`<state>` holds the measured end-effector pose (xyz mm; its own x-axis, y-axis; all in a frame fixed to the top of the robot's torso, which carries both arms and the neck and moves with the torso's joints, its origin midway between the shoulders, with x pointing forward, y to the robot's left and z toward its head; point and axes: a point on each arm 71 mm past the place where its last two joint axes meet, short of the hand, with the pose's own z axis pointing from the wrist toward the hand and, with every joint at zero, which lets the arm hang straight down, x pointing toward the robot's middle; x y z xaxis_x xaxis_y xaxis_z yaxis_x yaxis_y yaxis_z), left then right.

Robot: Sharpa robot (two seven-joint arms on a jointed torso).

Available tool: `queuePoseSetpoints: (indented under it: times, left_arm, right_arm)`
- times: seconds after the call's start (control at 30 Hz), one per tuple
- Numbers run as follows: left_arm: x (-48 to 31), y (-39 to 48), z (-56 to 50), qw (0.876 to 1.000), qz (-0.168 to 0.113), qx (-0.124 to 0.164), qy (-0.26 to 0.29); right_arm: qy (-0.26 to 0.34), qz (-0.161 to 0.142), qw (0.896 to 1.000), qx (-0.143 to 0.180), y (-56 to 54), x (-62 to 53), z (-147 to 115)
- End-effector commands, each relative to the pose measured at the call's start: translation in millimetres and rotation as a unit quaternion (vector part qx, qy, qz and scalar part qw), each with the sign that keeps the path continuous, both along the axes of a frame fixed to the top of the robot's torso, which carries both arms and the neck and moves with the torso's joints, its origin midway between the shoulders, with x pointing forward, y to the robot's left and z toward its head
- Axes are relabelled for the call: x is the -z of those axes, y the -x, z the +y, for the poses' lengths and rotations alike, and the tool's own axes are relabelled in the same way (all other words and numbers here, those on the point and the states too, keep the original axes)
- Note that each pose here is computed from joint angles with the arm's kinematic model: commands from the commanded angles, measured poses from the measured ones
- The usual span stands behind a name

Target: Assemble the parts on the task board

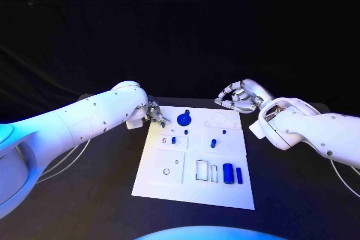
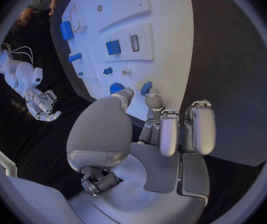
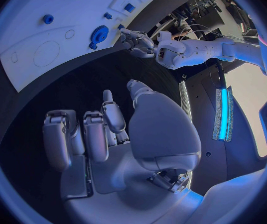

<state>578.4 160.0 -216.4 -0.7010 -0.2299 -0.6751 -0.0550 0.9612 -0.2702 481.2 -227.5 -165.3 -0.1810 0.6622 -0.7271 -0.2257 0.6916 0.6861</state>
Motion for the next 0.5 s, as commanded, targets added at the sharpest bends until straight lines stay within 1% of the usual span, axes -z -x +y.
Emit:
queuePoseSetpoints:
  times: [0.03,0.4,0.5]
  left_arm:
    - [0.1,0.6,-3.3,1.0,0.001,0.007,0.005]
    - [-2.2,-1.0,-2.9,1.0,-0.017,-0.007,0.014]
    - [-2.5,-1.0,-3.1,1.0,-0.018,-0.008,0.015]
  right_arm:
    - [0.004,-0.002,1.0,-0.005,0.4,0.1,1.3]
    - [0.004,-0.002,1.0,-0.005,0.5,0.1,1.2]
    - [0.004,-0.001,1.0,-0.005,0.5,0.1,1.2]
